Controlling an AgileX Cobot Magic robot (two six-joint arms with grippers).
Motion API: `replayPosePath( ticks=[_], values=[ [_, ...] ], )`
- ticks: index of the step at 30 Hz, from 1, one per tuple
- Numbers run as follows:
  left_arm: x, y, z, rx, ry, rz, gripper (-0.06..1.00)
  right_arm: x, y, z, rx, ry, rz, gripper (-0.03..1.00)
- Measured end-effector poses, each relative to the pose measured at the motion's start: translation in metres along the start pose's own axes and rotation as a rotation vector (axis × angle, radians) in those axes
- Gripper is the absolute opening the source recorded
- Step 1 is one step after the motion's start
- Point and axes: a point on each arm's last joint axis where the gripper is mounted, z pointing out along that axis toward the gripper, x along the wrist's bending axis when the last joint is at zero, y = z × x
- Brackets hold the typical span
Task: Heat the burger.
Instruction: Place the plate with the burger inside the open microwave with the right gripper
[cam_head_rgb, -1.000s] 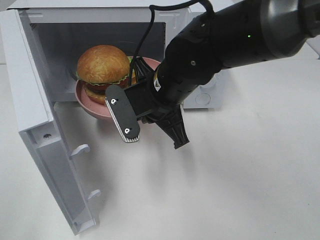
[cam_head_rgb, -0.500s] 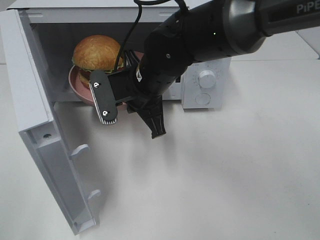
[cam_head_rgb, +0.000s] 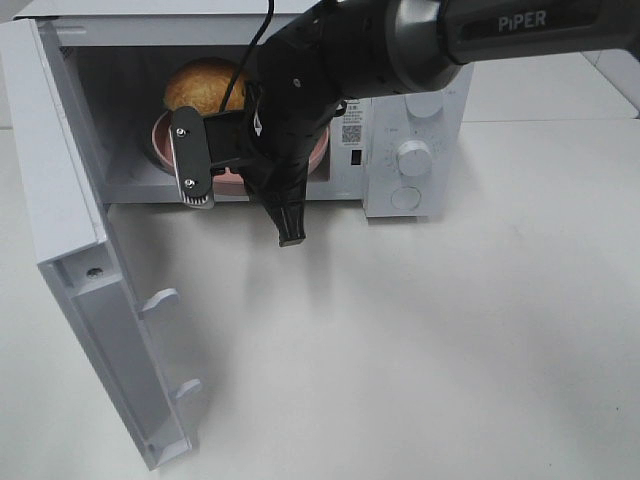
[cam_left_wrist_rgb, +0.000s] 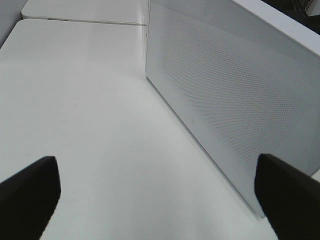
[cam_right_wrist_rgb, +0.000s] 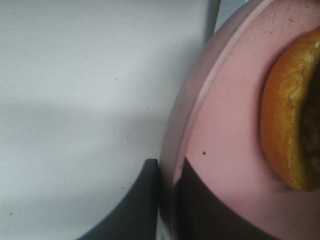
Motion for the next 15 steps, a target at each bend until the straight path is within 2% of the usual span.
replayPosePath(
  ticks=[15],
  values=[
    [0.0,0.0,0.0,0.0,0.0,0.0,0.98,-0.023,0.009,0.022,-0.002,-0.055,0.024,0.04]
  ],
)
